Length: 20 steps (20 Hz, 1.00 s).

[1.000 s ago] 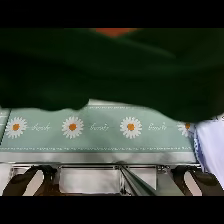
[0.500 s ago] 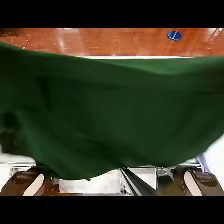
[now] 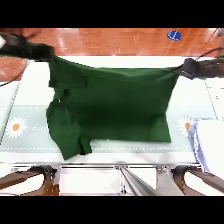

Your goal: Fold the shirts.

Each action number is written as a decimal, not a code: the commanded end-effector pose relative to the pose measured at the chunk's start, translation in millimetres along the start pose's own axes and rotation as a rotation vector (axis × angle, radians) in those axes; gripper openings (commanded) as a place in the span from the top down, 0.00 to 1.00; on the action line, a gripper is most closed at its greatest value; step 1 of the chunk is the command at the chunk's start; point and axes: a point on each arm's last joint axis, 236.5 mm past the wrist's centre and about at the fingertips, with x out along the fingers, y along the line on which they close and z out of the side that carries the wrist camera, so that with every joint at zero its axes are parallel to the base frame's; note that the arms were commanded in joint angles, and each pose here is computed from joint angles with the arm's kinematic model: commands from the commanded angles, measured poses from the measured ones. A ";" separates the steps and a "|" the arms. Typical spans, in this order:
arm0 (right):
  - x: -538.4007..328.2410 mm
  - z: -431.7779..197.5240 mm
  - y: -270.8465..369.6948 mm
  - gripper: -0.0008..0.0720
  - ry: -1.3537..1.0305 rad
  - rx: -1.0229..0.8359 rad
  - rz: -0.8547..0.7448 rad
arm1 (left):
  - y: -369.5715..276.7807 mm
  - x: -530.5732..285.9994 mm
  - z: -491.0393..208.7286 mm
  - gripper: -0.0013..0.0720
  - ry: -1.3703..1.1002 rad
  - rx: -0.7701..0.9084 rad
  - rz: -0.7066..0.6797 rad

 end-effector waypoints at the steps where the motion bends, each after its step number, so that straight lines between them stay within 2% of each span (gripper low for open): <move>1: 89.3 15.1 -50.6 0.96 0.077 0.115 0.017 | 16.0 89.0 -8.1 0.95 0.026 -0.085 0.008; 2: 103.1 20.8 -57.1 0.96 0.091 0.153 0.022 | 18.1 101.9 -8.4 0.95 0.037 -0.129 0.009; 3: 114.6 26.0 -64.1 0.91 0.102 0.214 0.020 | 19.7 112.2 -6.8 0.93 0.044 -0.190 0.011; 4: 123.1 31.0 -70.0 0.63 0.110 0.271 0.024 | 20.7 118.2 -5.1 0.77 0.050 -0.245 0.010; 5: 125.8 34.1 -72.9 0.42 0.124 0.289 0.044 | 20.2 120.4 -3.1 0.44 0.063 -0.289 -0.002; 6: 121.4 33.4 -76.4 0.41 0.152 0.299 0.051 | 21.2 117.5 -2.1 0.31 0.087 -0.319 -0.023; 10: 36.9 15.8 -121.7 0.41 0.264 0.322 -0.016 | 93.7 60.7 -20.3 0.30 0.236 -0.365 0.017; 13: -52.8 -44.0 -199.3 0.41 0.373 0.327 -0.424 | 134.1 9.4 -87.7 0.30 0.443 -0.481 0.030; 14: -67.6 -64.9 -210.6 0.41 0.361 0.376 -0.495 | 133.3 -4.8 -122.8 0.30 0.538 -0.514 0.005; 16: -62.9 -111.4 -205.2 0.41 0.295 0.466 -0.463 | 116.6 -19.3 -174.6 0.30 0.592 -0.583 -0.101; 18: -45.9 -154.3 -182.0 0.41 0.245 0.510 -0.350 | 102.0 -23.7 -197.0 0.30 0.486 -0.722 -0.211; 20: -34.9 -180.3 -161.5 0.41 0.192 0.550 -0.275 | 93.2 -28.7 -230.9 0.30 0.468 -0.842 -0.258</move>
